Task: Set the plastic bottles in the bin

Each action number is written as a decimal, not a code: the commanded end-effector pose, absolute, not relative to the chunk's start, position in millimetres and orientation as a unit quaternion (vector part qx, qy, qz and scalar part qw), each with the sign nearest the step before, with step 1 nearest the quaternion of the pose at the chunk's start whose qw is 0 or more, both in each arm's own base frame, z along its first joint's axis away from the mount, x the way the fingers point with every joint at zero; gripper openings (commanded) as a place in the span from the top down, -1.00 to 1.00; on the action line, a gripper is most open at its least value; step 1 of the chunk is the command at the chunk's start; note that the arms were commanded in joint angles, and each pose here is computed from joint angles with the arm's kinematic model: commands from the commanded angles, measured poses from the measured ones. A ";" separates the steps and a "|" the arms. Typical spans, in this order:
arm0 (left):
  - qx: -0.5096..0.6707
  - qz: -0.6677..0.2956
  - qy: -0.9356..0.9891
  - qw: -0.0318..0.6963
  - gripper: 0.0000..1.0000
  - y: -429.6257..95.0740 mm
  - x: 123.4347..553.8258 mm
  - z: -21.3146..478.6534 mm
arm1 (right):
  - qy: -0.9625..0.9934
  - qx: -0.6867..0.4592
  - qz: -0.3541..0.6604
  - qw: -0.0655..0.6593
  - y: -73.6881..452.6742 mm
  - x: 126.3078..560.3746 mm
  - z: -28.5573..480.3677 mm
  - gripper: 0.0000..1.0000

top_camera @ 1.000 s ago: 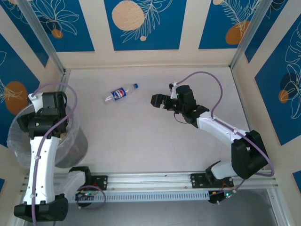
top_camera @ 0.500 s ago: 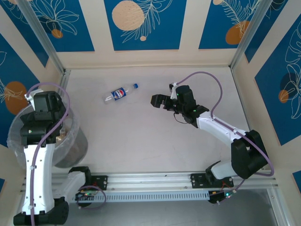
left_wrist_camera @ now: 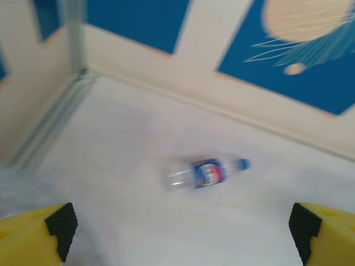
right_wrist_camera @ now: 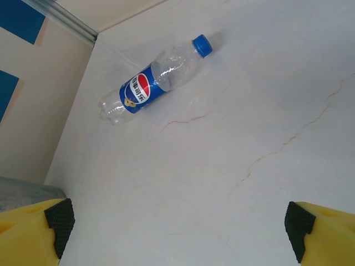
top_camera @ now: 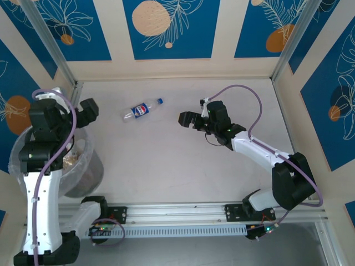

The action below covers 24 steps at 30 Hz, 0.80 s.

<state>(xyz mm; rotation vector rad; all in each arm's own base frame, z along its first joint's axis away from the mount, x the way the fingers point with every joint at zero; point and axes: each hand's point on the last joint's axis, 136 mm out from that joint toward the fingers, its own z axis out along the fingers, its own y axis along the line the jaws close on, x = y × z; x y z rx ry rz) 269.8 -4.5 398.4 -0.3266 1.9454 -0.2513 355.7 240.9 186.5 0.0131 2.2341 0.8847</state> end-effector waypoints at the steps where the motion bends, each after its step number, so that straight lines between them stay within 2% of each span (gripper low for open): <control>1: -0.058 -0.225 0.781 0.580 -0.98 -59.8 282.6 439.9 | 0.867 0.023 0.333 0.371 229.2 351.9 188.8 -0.99; 6: 0.032 -0.231 0.802 0.550 -0.99 -119.2 305.2 427.2 | 0.868 0.033 0.318 0.379 217.3 345.0 189.2 -1.00; 14: 0.146 -0.136 0.845 0.496 -0.99 -197.1 350.6 372.9 | 0.867 0.051 0.296 0.398 196.4 334.9 188.6 -0.99; 24: 0.146 -0.083 0.875 0.455 -0.98 -227.2 417.6 303.4 | 0.867 0.058 0.298 0.396 189.9 327.4 189.5 -0.99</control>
